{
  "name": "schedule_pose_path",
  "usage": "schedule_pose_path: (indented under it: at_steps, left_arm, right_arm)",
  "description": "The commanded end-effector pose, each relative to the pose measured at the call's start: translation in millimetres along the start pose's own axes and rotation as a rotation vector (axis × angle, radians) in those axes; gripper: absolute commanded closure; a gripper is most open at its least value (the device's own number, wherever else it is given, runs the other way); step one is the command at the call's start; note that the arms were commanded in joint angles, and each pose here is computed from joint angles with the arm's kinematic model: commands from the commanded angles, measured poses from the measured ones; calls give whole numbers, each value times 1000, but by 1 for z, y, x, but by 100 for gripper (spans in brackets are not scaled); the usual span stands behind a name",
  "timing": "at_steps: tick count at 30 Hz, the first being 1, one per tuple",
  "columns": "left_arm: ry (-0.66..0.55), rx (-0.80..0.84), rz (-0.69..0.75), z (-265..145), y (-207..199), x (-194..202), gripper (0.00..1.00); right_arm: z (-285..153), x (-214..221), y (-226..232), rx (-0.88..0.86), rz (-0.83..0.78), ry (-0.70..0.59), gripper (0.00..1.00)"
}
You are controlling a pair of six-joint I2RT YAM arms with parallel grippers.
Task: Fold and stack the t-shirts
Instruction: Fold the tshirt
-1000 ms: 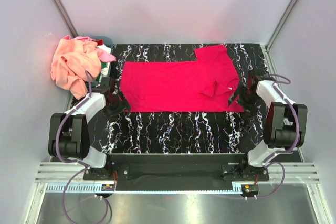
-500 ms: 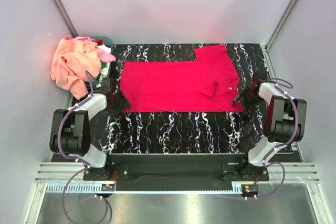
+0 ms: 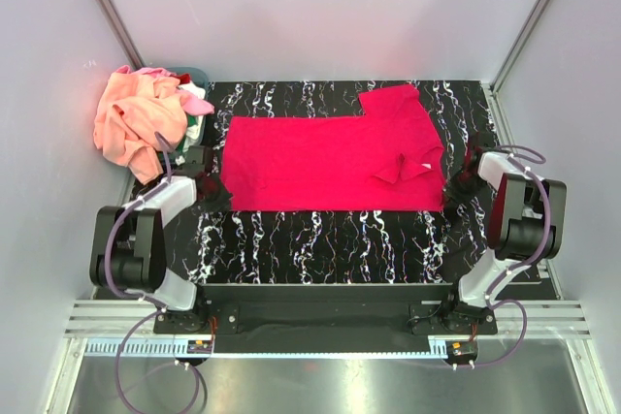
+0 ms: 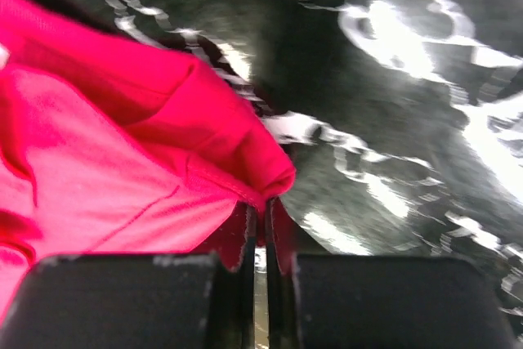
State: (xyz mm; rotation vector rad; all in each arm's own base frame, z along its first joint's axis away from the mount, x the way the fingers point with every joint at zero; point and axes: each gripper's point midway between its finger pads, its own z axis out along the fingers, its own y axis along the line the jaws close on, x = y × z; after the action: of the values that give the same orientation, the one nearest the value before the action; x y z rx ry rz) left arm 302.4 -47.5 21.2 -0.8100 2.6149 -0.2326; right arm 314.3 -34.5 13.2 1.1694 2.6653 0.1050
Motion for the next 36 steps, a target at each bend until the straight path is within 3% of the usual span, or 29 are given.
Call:
schedule_pose_path:
  at_steps: [1, 5, 8, 9, 10, 11, 12, 14, 19, 24, 30, 36]
  left_arm:
    - [-60, -44, -20, -25, 15, 0, 100]
    - [-72, -41, -37, -38, 25, 12, 100]
    - [-57, -46, -40, -42, 31, 22, 97]
    - [-43, -26, -40, -43, 29, 27, 89]
    - [-36, -13, -40, -44, 28, 29, 82]
    - [-28, -6, -35, -45, 28, 32, 58]
    - [-13, 27, -29, -51, 22, 35, 48]
    - [-12, 63, -12, -61, 15, 33, 32]
    - [-69, 160, 164, -116, -7, 13, 28]
    - [-173, 87, 296, -157, 9, -3, 26]
    - [-259, 185, 307, -163, -4, -8, 26]
    - [-349, 159, 282, -171, 3, -17, 26]
  right_arm:
    - [-17, -12, -36, 150, 33, -102, 100]
    - [-26, -5, -47, 172, 59, -119, 99]
    - [-30, 1, -56, 201, 72, -129, 90]
    - [-33, 1, -58, 206, 72, -137, 68]
    - [-33, 1, -58, 204, 75, -140, 54]
    - [-35, 1, -57, 199, 75, -140, 42]
    - [-39, 1, -56, 193, 77, -139, 25]
    - [-46, 0, -42, 124, 80, -133, 19]
    - [-88, 8, 22, -250, 11, -134, 18]
    - [-110, 31, 68, -415, -122, -122, 24]
    - [-95, 62, 115, -474, -215, -39, 41]
    - [-68, 65, 130, -415, -258, -6, 46]
